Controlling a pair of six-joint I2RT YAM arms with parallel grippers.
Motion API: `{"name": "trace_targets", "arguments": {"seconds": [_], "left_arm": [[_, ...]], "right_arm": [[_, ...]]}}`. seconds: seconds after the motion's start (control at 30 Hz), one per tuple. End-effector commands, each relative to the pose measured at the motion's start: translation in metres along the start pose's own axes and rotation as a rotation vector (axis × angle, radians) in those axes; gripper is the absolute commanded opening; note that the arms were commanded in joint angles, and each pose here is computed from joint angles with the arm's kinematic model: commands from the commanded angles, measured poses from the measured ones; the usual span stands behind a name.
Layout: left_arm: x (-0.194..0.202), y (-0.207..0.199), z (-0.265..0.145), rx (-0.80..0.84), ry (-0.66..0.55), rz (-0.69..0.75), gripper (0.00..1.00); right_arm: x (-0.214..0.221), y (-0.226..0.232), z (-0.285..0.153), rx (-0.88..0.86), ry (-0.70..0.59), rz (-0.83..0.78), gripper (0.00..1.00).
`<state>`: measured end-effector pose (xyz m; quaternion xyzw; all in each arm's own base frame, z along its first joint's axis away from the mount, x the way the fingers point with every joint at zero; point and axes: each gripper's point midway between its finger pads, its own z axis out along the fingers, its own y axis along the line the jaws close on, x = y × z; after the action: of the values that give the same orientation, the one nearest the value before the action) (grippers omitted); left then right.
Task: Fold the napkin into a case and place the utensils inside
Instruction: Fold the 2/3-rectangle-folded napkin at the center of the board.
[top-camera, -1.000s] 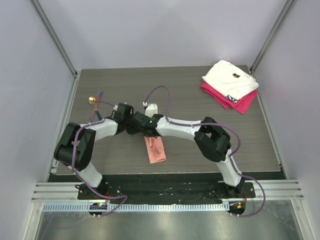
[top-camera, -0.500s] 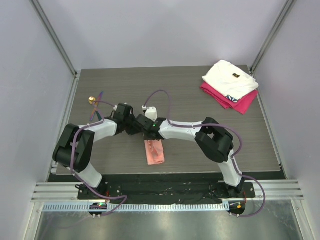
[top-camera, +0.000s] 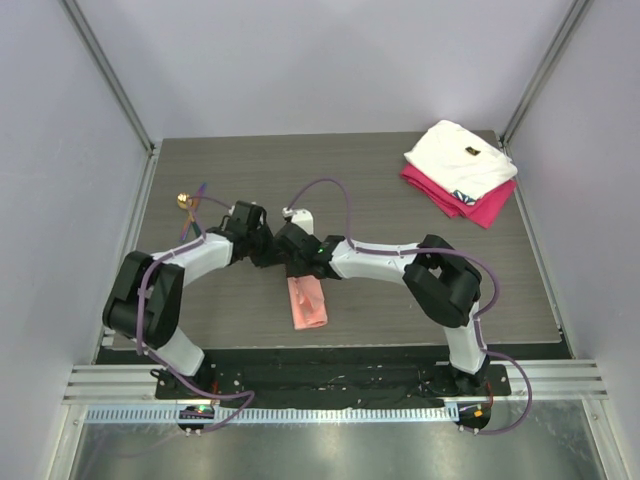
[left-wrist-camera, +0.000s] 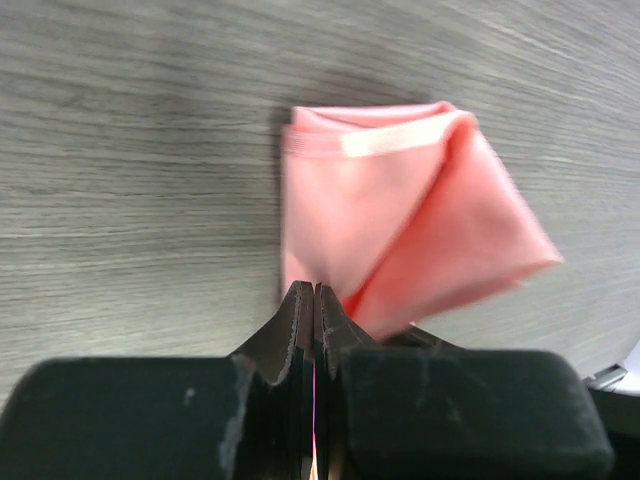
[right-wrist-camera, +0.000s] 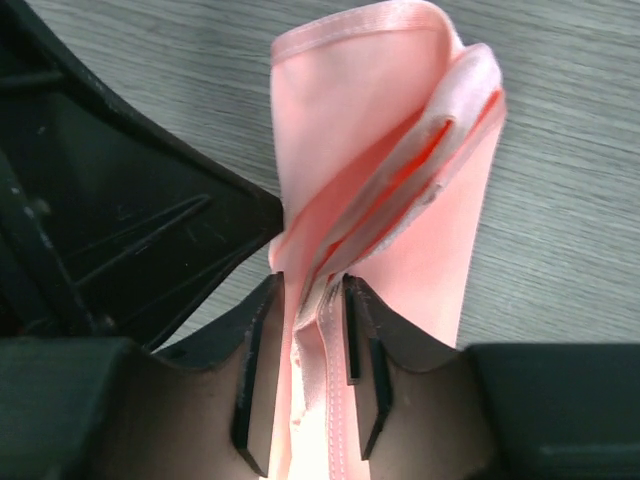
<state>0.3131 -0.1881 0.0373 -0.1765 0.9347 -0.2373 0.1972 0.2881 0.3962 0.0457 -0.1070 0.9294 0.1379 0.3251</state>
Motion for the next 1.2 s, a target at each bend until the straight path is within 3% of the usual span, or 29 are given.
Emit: {"name": "trace_targets", "arguments": {"seconds": [0.0, 0.17, 0.43, 0.63, 0.93, 1.1, 1.17], "left_arm": [[-0.012, -0.027, -0.026, 0.069, -0.018, 0.062, 0.0], [-0.017, -0.028, -0.037, 0.066, -0.036, 0.071, 0.0], [-0.022, -0.032, -0.052, 0.105, -0.039, 0.039, 0.0], [-0.031, -0.024, -0.066, 0.089, -0.075, 0.022, 0.0], [-0.044, -0.01, -0.085, 0.075, -0.123, -0.01, 0.0], [-0.041, -0.015, -0.08, 0.103, -0.078, 0.0, 0.0], [-0.04, -0.017, -0.078, 0.117, -0.071, -0.004, 0.07]], "right_arm": [[-0.03, 0.014, -0.015, -0.104, -0.072, 0.014, 0.4], [-0.035, 0.023, -0.017, -0.177, -0.071, -0.01, 0.41], [-0.044, 0.031, -0.022, -0.312, -0.093, -0.068, 0.51], [-0.051, 0.037, -0.03, -0.349, -0.11, -0.107, 0.5], [-0.047, 0.04, -0.007, -0.399, -0.039, -0.103, 0.51], [-0.041, 0.048, -0.004, -0.449, -0.02, -0.098, 0.51], [-0.04, 0.049, -0.005, -0.483, -0.003, -0.087, 0.51]]}}
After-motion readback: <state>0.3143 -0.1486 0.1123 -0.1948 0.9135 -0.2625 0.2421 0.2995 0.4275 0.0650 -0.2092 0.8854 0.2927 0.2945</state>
